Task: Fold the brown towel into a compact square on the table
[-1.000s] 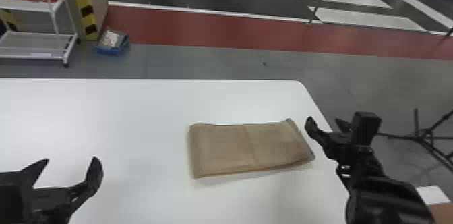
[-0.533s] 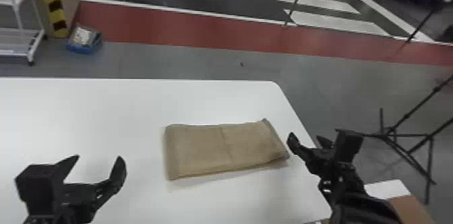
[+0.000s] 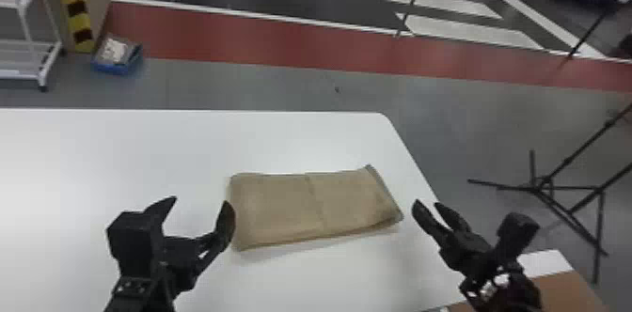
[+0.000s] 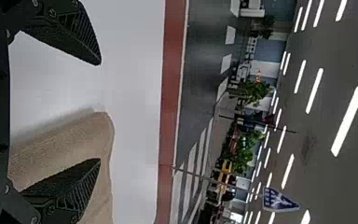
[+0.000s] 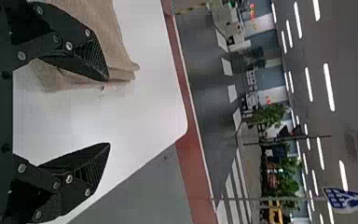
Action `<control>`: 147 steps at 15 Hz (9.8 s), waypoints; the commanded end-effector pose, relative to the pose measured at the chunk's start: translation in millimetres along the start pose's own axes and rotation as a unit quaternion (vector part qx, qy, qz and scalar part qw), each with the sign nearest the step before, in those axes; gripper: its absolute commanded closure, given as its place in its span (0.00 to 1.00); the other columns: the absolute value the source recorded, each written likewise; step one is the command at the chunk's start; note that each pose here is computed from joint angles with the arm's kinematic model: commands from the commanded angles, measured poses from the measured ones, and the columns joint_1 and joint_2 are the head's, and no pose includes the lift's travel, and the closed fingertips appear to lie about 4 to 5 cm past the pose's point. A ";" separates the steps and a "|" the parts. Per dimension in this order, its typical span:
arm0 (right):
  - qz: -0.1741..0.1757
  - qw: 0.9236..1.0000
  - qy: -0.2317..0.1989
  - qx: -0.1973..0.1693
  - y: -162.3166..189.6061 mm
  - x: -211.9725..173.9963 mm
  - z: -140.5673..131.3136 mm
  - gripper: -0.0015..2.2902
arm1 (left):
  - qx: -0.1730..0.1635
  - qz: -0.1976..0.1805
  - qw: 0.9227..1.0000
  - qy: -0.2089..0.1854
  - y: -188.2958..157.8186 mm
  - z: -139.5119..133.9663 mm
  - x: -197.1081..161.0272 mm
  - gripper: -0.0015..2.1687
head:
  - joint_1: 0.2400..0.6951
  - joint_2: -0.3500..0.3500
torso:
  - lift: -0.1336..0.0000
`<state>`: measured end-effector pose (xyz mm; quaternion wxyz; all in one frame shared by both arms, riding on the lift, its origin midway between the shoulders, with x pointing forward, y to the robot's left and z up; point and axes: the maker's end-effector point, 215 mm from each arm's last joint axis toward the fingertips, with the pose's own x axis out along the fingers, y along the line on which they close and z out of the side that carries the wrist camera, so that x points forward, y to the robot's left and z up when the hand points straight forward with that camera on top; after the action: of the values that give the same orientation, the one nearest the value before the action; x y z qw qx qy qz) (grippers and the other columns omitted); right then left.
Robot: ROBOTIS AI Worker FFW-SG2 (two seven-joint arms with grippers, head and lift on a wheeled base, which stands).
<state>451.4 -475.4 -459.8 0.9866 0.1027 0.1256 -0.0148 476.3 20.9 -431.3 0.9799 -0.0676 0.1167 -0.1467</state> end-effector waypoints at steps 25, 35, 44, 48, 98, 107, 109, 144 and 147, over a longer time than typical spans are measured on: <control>0.239 0.955 0.162 -0.069 354.0 73.7 -140.1 0.84 | 0.031 0.149 0.985 -0.083 151.6 52.6 -103.5 0.07 | 1.00 0.62 | 0.58; 0.228 0.973 0.039 -0.022 344.3 62.9 -22.8 0.83 | 0.036 0.134 0.986 -0.089 133.0 54.5 -96.0 0.07 | 1.00 0.66 | 0.58; 0.116 0.991 0.070 0.000 160.6 86.3 -2.0 0.11 | 0.055 0.049 0.996 -0.051 50.9 11.6 6.4 0.26 | 1.00 0.25 | 0.58; 0.073 0.992 0.091 0.052 109.0 85.5 -19.8 0.06 | 0.054 0.052 0.994 0.076 56.8 -53.5 31.8 0.88 | 1.00 0.11 | 0.58; 0.243 0.946 0.214 0.004 399.5 75.0 22.3 0.62 | 0.031 0.034 0.993 0.108 59.5 -40.6 -13.8 0.91 | 1.00 0.47 | 0.58; 0.262 0.938 0.224 -0.026 439.8 68.8 -5.9 0.62 | 0.013 0.023 0.990 0.136 76.4 -78.8 -15.8 0.91 | 1.00 0.54 | 0.58; 0.261 0.938 0.222 -0.054 453.9 68.5 -21.0 0.62 | 0.013 0.023 0.990 0.140 75.9 -82.3 -16.5 0.91 | 1.00 0.57 | 0.58; 0.255 0.945 0.207 -0.011 335.9 -23.0 -79.1 0.93 | 0.001 0.015 0.993 0.118 60.7 -74.6 -28.0 0.91 | 1.00 0.44 | 0.58; 0.251 0.943 0.218 -0.011 328.6 -27.3 -96.9 0.93 | 0.000 0.024 0.993 0.119 71.5 -75.4 -33.6 0.91 | 1.00 0.41 | 0.58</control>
<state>423.5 -132.0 -469.5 0.9099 0.1198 0.2999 0.2602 447.3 84.9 -508.2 0.9618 -0.0461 0.2330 -0.1358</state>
